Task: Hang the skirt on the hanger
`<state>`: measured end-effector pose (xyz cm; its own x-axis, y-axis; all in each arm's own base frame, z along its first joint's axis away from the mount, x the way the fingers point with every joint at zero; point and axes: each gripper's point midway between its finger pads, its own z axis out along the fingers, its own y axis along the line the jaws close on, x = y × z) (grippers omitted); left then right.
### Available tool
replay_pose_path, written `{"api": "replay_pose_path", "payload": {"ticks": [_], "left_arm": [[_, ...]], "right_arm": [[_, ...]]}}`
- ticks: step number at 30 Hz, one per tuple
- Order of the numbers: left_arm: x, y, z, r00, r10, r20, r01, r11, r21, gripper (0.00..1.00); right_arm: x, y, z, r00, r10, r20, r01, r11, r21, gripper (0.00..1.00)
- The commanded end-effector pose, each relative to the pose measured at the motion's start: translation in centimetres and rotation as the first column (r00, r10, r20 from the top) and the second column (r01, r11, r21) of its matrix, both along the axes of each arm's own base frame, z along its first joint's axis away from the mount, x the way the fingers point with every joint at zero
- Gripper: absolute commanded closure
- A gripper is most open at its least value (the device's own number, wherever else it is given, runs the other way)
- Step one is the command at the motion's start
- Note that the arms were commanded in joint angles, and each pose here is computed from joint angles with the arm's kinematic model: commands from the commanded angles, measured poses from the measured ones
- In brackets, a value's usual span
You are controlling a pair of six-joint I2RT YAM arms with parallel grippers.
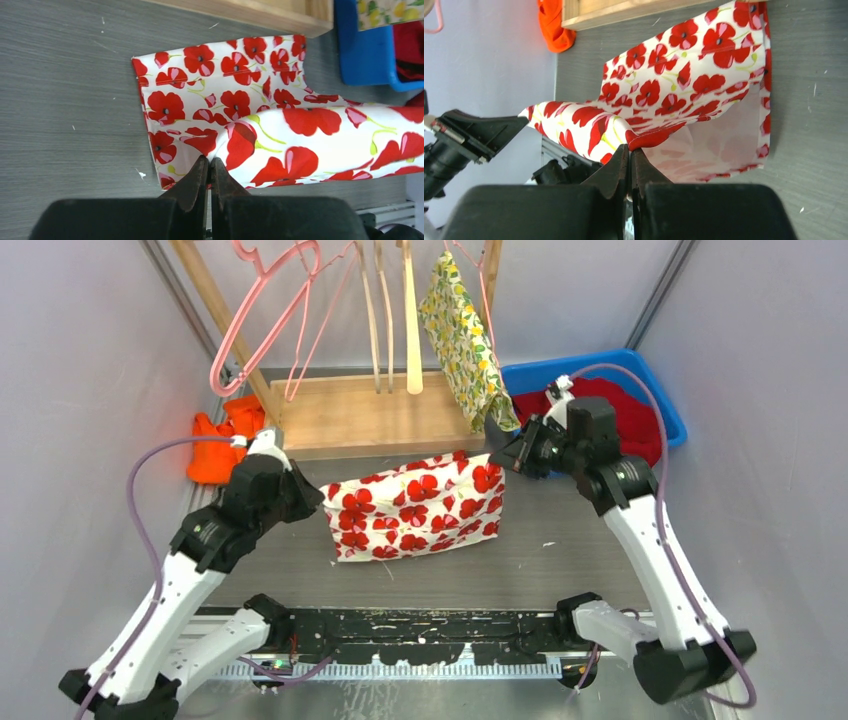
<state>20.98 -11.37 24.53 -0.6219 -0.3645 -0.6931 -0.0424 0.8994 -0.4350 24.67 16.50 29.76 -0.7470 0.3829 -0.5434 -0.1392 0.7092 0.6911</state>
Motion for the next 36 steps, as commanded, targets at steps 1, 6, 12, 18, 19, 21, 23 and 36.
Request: {"api": "replay_pose_path", "payload": {"ticks": [1,6,12,18,19,21,23,36], "left_arm": [[3.9,-0.6,-0.3,0.998,0.042,0.052,-0.045,0.998,0.042,0.96],[7.1,-0.6,-2.8,0.994,0.103,0.031,-0.106,0.987,0.122,0.95],[10.1,0.4,-4.3,0.982,0.188,0.034,-0.191,0.961,0.202,0.78],[9.0,1.3,-6.3,0.981,0.19,-0.03,-0.177,0.954,0.242,0.63],[8.4,1.3,-6.4,0.983,0.179,-0.038,-0.165,0.959,0.231,0.57],[6.8,1.4,-6.2,0.985,0.162,-0.051,-0.149,0.968,0.202,0.55],[5.0,1.4,-6.5,0.987,0.134,-0.084,-0.116,0.976,0.185,0.47],[-3.6,0.1,-12.6,0.913,0.084,-0.399,0.004,0.977,0.214,0.55]], "right_arm": [[5.6,0.8,1.0,0.996,-0.022,0.09,0.024,1.0,-0.017,0.91],[10.4,1.2,-1.3,0.995,-0.069,0.07,0.074,0.995,-0.061,0.91],[13.2,-0.3,-5.5,0.986,-0.16,0.04,0.164,0.973,-0.164,0.41],[8.6,-2.2,-10.3,0.985,-0.165,-0.049,0.149,0.958,-0.244,0.34],[7.3,-2.4,-11.3,0.985,-0.16,-0.069,0.138,0.958,-0.25,0.35],[4.7,-3.0,-13.0,0.983,-0.152,-0.105,0.119,0.957,-0.266,0.37],[2.2,-3.4,-14.9,0.978,-0.139,-0.156,0.092,0.956,-0.278,0.4],[-4.2,-1.7,-22.1,0.937,-0.133,-0.322,0.039,0.958,-0.283,0.51]]}}
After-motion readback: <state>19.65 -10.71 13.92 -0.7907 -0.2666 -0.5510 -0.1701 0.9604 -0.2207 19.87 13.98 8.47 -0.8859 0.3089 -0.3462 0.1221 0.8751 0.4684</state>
